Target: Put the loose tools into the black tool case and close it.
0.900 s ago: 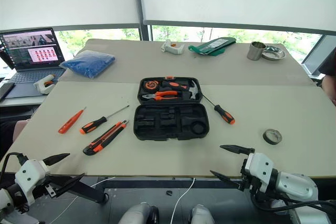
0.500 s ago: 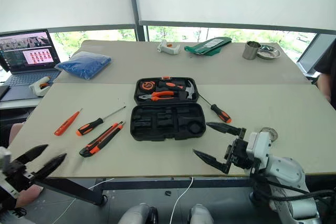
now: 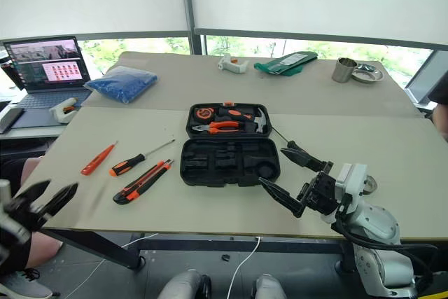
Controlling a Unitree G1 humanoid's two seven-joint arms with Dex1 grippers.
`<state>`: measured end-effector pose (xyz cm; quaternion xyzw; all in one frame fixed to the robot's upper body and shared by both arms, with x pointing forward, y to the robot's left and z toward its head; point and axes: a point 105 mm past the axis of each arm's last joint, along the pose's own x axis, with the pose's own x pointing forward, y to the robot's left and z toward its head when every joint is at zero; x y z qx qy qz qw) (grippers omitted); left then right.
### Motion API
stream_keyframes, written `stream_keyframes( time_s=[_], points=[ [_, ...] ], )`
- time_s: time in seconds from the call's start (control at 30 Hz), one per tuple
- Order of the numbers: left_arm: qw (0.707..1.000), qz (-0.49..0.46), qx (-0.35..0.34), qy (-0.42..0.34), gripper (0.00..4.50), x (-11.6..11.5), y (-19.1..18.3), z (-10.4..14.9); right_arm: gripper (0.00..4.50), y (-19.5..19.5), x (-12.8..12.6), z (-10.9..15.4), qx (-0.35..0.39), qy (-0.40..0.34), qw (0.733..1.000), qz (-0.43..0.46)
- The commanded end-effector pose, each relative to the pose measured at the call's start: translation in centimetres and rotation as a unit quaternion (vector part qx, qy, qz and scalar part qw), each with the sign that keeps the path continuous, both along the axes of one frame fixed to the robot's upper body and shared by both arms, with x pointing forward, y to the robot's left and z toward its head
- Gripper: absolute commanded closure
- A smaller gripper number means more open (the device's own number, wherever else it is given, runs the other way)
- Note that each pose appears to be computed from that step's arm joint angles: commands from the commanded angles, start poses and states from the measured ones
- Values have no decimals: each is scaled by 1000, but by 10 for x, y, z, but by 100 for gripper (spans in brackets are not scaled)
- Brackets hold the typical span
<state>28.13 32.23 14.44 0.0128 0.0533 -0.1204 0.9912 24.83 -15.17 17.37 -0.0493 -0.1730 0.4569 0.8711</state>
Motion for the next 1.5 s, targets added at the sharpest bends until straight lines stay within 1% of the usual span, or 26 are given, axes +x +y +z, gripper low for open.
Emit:
stream_keyframes(
  time_s=[0.03,0.2,0.27,0.4,0.47,0.5,0.57,0.6,0.63,0.67,0.73,0.87,0.9,0.97,1.03,1.13,1.2,1.27,1.3,1.37,1.5],
  points=[
    [995,-45,76,39,10,17,-8,-3,0,3,-1,11,-2,-26,1000,-5],
    [990,-78,97,60,10,45,-16,-11,0,6,2,12,-2,-30,1000,-6],
    [988,-85,104,78,10,57,-22,-21,0,11,1,12,-5,-33,999,0],
    [981,-126,108,105,10,62,-36,-35,0,11,3,12,-3,-36,999,-4],
    [977,-125,124,120,62,62,-33,-41,0,9,3,10,-6,-37,999,-6],
    [978,-117,121,123,82,64,-31,-43,0,8,3,9,-6,-37,999,-7],
    [981,-102,111,121,157,68,-28,-45,0,6,4,8,-6,-37,999,-9],
    [981,-109,106,124,201,68,-29,-48,0,6,5,6,-6,-37,999,-9],
    [979,-122,107,123,232,66,-33,-49,0,5,5,5,-6,-37,999,-7],
    [978,-132,107,121,279,65,-36,-49,0,5,5,4,-6,-38,999,-5],
    [980,-143,99,97,359,67,-41,-43,0,6,4,3,-11,-38,999,5],
    [984,-150,96,4,362,78,-48,-6,0,-1,6,2,-27,-44,999,7],
    [980,-172,96,-28,362,81,-57,10,0,-7,7,3,-31,-46,998,-1],
    [962,-229,121,-83,362,86,-85,39,0,-19,10,7,-40,-49,998,-19],
    [935,-298,161,-103,362,87,-118,51,0,-31,13,8,-53,-48,997,-35],
    [891,-380,222,-108,362,89,-164,52,0,-50,17,10,-77,-46,995,-54],
    [871,-410,250,-105,362,95,-189,48,0,-59,21,14,-87,-47,993,-60],
    [856,-428,274,-98,362,106,-214,42,0,-65,26,19,-96,-49,992,-61],
    [847,-432,294,-95,362,111,-223,37,0,-65,28,21,-100,-50,992,-60],
    [840,-428,324,-82,362,122,-232,27,0,-63,30,22,-106,-50,992,-53],
    [830,-422,359,-69,362,134,-239,15,0,-55,29,22,-106,-44,993,-41]
  ],
)
